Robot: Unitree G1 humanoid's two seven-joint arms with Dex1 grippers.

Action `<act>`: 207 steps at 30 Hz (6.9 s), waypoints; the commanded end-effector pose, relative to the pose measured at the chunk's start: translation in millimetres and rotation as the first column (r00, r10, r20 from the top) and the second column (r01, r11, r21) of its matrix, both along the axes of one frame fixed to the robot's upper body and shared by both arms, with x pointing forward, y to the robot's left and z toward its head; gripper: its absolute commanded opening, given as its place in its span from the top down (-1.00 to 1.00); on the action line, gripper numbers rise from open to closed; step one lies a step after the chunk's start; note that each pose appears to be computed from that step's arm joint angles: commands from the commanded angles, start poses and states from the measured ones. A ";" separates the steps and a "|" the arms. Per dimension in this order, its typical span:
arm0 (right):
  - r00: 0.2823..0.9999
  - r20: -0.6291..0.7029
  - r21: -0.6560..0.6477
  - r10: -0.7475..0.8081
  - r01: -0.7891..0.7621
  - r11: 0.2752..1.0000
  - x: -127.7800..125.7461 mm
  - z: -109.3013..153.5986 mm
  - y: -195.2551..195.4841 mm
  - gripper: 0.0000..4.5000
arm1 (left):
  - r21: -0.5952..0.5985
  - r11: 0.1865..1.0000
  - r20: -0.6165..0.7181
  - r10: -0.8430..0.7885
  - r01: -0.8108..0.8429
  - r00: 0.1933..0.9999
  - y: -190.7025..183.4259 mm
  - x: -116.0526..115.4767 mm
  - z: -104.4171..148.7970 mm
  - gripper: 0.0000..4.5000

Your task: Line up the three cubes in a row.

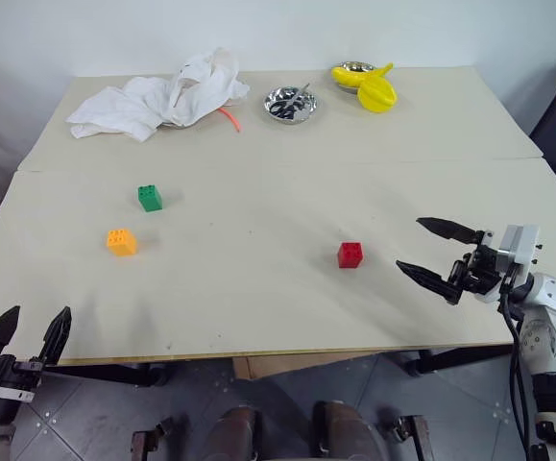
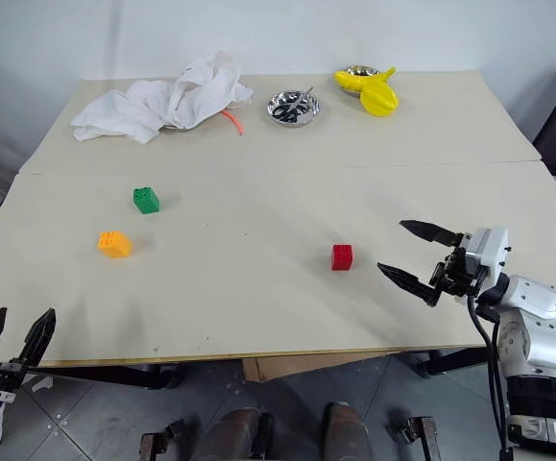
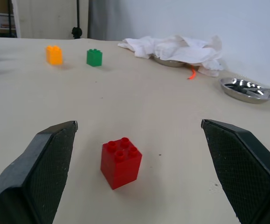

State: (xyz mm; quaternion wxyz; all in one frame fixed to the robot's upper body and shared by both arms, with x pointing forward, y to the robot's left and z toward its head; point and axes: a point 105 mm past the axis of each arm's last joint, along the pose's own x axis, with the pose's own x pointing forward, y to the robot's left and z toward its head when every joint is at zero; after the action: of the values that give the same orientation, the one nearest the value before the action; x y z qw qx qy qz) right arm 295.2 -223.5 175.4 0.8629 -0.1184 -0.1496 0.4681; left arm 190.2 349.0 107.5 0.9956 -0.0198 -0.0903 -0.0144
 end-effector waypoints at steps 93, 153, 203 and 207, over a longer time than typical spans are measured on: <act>0.982 -0.152 -0.151 -0.114 0.091 0.984 -60.3 7.1 -34.7 -1.00 | 0.330 -0.075 -0.661 -0.731 0.941 0.173 -317.3 179.0 37.1 0.33; 0.949 -0.085 -0.082 0.305 -0.311 0.947 -5.6 11.6 43.1 -1.00 | 0.031 0.999 -0.085 0.017 -0.015 0.996 -23.7 18.2 24.1 -0.99; 0.988 -0.142 -0.136 0.052 -0.072 0.988 -53.7 -7.9 -13.9 -1.00 | 0.353 0.170 -0.445 -0.834 0.920 0.325 -193.8 150.2 45.8 0.34; 0.987 -0.159 -0.127 0.036 -0.056 0.990 -64.3 -8.0 -11.5 -1.00 | 0.343 0.119 -0.484 -0.827 0.932 0.284 -197.1 164.5 39.7 0.34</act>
State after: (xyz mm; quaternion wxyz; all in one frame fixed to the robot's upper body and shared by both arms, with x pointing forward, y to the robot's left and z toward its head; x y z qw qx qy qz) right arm 234.5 -235.3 152.8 0.8515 -0.1225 -0.0317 0.5089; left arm 353.3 147.5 144.5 0.7528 0.2128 0.0379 -0.6218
